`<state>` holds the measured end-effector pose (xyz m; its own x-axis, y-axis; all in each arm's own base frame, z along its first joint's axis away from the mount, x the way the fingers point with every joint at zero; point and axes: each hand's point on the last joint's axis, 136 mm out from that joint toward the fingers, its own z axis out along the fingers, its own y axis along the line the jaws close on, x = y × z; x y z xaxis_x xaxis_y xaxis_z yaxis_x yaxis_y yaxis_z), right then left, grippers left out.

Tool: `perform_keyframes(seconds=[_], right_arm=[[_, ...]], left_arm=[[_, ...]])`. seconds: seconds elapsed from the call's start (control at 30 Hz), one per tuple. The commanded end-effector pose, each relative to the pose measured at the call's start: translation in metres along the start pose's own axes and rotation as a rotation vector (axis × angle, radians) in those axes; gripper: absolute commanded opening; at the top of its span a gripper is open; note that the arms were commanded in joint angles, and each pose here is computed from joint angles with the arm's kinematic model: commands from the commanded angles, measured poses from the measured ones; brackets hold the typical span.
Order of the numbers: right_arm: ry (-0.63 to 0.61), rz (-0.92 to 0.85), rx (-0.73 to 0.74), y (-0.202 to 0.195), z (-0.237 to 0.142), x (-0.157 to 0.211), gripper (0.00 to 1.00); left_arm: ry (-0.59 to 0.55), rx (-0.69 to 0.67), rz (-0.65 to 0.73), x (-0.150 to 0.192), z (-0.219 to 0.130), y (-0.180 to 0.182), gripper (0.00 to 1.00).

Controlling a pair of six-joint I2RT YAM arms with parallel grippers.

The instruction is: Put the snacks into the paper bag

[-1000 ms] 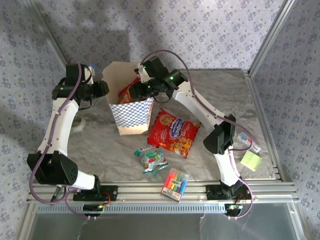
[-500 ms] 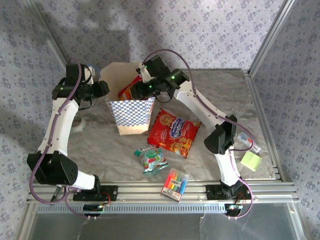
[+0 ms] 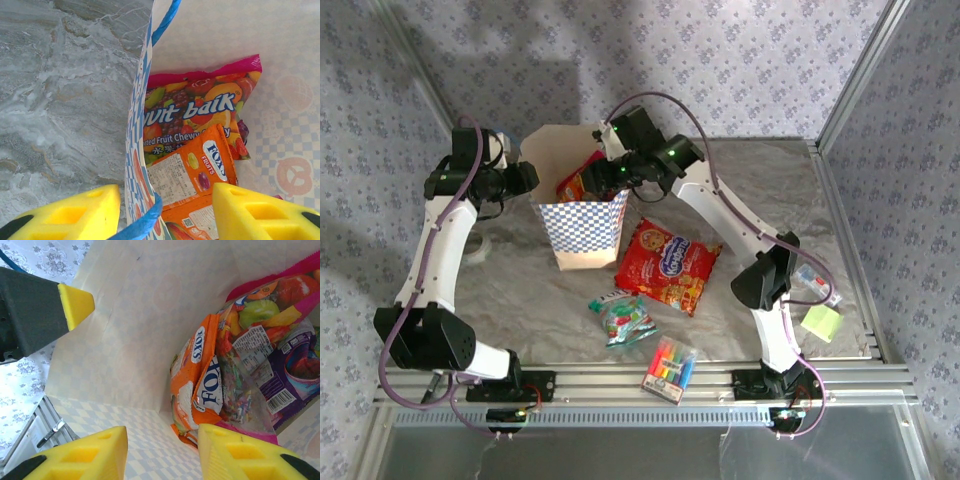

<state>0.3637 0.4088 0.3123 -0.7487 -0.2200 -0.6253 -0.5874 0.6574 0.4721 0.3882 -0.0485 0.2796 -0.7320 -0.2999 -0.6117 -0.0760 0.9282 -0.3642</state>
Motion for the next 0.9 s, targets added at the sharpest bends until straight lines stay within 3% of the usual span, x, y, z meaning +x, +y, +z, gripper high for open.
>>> perform_keyframes(seconds=[0.0,0.43,0.87], right_arm=[[-0.056,-0.053,-0.026,0.016,-0.031,-0.013,0.42],[-0.058,-0.13,-0.042,0.031,-0.044,-0.005,0.44],[-0.035,-0.187,-0.02,0.03,-0.061,0.026,0.5]], left_arm=[[-0.026,0.031,0.007,-0.002,-0.015,-0.008,0.52],[-0.032,0.035,0.012,-0.001,-0.019,-0.009,0.52],[-0.047,0.04,0.025,-0.001,-0.021,-0.014,0.52]])
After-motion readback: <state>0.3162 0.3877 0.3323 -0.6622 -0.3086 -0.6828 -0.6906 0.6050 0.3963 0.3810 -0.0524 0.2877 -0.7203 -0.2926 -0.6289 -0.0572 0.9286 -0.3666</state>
